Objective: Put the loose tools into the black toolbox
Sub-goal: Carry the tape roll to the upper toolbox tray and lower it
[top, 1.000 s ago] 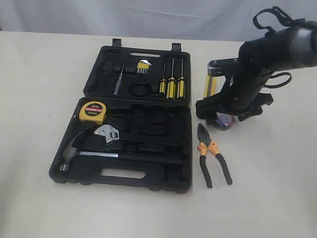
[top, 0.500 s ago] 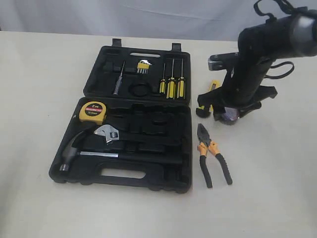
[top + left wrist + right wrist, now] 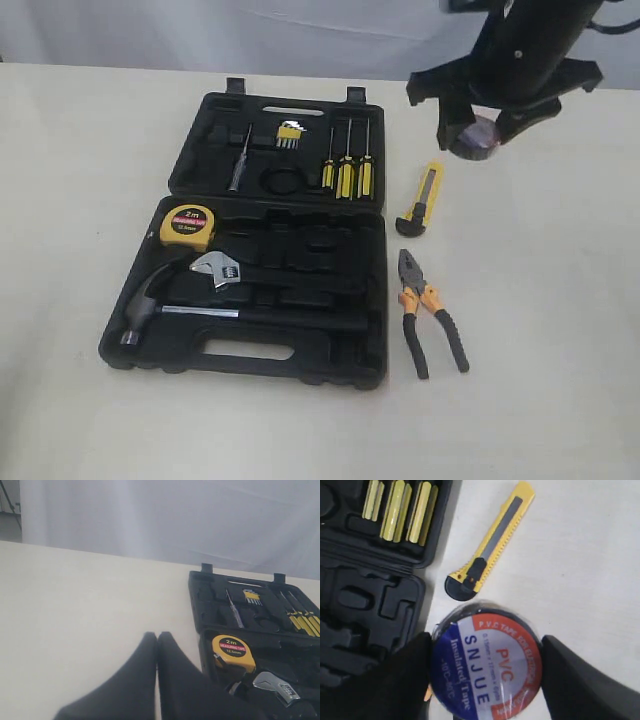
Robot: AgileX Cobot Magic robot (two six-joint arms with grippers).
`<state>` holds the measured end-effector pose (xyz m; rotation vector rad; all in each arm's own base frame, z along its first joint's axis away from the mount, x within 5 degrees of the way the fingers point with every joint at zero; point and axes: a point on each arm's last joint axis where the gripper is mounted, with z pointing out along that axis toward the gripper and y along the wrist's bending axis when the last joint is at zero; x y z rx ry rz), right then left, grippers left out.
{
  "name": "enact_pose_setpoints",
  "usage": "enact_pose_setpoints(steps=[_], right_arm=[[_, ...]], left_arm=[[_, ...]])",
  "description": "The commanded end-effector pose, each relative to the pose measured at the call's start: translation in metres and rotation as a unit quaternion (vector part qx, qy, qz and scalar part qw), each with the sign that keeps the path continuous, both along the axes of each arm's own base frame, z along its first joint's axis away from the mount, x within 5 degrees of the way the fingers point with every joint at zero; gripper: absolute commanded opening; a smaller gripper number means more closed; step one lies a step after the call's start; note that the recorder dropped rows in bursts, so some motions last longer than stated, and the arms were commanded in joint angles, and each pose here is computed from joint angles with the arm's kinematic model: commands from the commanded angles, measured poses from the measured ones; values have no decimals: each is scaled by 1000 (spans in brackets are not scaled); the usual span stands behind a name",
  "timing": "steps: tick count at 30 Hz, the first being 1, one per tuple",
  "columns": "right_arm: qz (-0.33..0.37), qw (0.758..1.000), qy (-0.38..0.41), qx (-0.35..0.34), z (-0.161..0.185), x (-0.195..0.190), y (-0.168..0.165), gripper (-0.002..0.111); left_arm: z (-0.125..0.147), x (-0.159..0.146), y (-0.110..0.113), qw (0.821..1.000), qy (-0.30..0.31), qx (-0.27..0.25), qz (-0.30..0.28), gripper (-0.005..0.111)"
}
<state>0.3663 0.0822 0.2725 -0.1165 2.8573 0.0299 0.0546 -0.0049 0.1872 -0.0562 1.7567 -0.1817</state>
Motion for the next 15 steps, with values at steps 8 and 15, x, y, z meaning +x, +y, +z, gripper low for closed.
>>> enact_pose_setpoints(steps=[8,15], right_arm=[[122,990,-63,22,3,16,96,-1],[147,987,-54,21,-38,51,140,-1]], left_arm=[[1,0,0,1000,0,-3,-3,0],[1,0,0,1000,0,-3,-3,0]])
